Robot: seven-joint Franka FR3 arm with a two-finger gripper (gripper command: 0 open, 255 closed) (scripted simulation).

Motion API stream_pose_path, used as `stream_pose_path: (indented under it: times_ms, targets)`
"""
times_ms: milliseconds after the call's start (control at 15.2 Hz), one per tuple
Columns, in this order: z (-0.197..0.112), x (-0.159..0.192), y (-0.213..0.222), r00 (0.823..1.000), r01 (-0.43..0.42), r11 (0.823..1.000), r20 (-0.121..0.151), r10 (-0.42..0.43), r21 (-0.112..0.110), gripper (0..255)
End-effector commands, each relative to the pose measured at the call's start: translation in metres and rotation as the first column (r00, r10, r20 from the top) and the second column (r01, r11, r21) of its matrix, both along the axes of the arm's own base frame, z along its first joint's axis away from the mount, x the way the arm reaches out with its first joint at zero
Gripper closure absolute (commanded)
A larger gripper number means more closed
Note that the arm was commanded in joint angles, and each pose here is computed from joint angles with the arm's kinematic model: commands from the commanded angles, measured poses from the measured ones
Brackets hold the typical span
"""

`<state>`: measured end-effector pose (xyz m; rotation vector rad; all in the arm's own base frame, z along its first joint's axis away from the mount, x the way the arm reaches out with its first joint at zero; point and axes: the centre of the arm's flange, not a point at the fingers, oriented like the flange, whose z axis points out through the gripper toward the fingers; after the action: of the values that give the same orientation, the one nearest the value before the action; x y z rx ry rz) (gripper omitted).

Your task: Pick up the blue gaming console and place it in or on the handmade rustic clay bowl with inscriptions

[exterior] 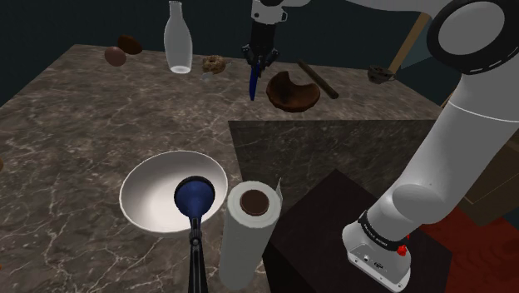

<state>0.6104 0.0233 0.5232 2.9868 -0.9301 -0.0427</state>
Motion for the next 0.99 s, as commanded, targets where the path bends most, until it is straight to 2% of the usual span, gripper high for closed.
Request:
stream_pose_path:
  times_ms: [0,132,924]
  targets:
    - [0.000,0.000,0.000,1.000,0.000,1.000,0.000,0.000,0.000,255]
    - [0.000,0.000,0.000,1.000,0.000,1.000,0.000,0.000,0.000,255]
    - [0.063,0.000,0.000,1.000,0.000,1.000,0.000,0.000,0.000,255]
